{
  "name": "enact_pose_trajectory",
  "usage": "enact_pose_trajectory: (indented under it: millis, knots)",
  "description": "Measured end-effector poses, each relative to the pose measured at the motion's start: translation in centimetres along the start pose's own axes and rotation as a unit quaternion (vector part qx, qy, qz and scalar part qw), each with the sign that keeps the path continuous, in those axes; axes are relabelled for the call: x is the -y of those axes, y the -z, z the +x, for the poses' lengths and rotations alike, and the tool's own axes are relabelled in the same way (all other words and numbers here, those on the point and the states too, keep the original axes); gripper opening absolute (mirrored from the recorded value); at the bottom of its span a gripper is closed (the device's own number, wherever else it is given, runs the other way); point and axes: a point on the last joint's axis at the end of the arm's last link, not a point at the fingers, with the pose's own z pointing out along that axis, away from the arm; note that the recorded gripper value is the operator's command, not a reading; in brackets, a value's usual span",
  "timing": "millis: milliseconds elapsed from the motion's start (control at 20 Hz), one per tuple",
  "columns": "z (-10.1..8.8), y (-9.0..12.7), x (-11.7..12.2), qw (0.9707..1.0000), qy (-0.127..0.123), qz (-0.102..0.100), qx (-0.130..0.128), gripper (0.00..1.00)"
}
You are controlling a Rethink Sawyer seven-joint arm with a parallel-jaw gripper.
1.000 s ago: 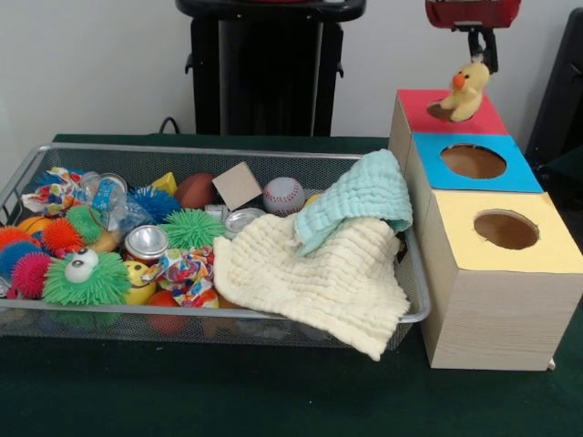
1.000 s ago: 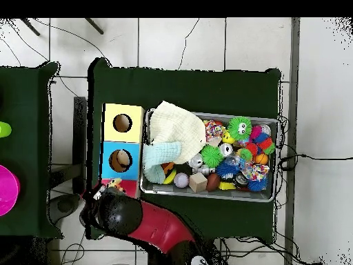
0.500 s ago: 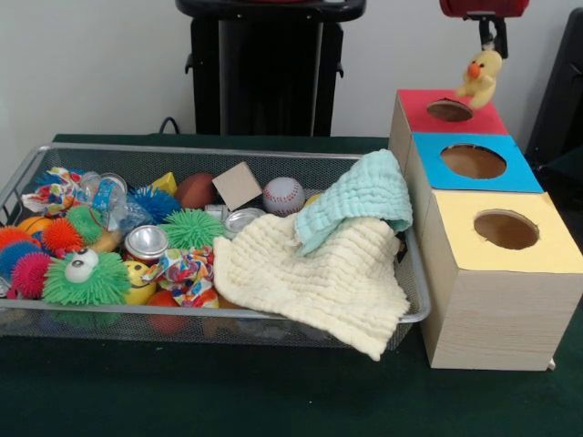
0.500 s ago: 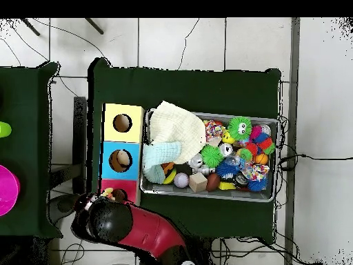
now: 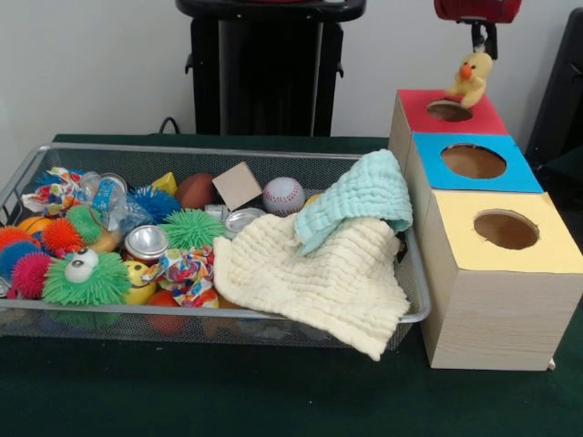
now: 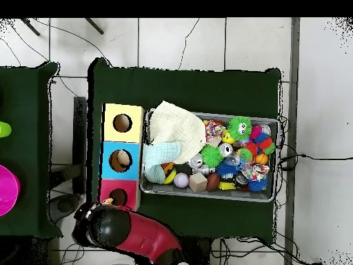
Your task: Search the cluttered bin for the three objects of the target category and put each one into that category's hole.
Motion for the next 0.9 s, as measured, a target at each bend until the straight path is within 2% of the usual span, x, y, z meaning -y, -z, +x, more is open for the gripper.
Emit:
enact_pose_trajectory:
  millis: [350,900]
  knots:
    - [0.0,-1.7,1.9,0.9996,-0.016,0.018,-0.015,0.00]
    - [-0.7,-3.8,3.0,0.9994,-0.021,0.026,0.002,0.00]
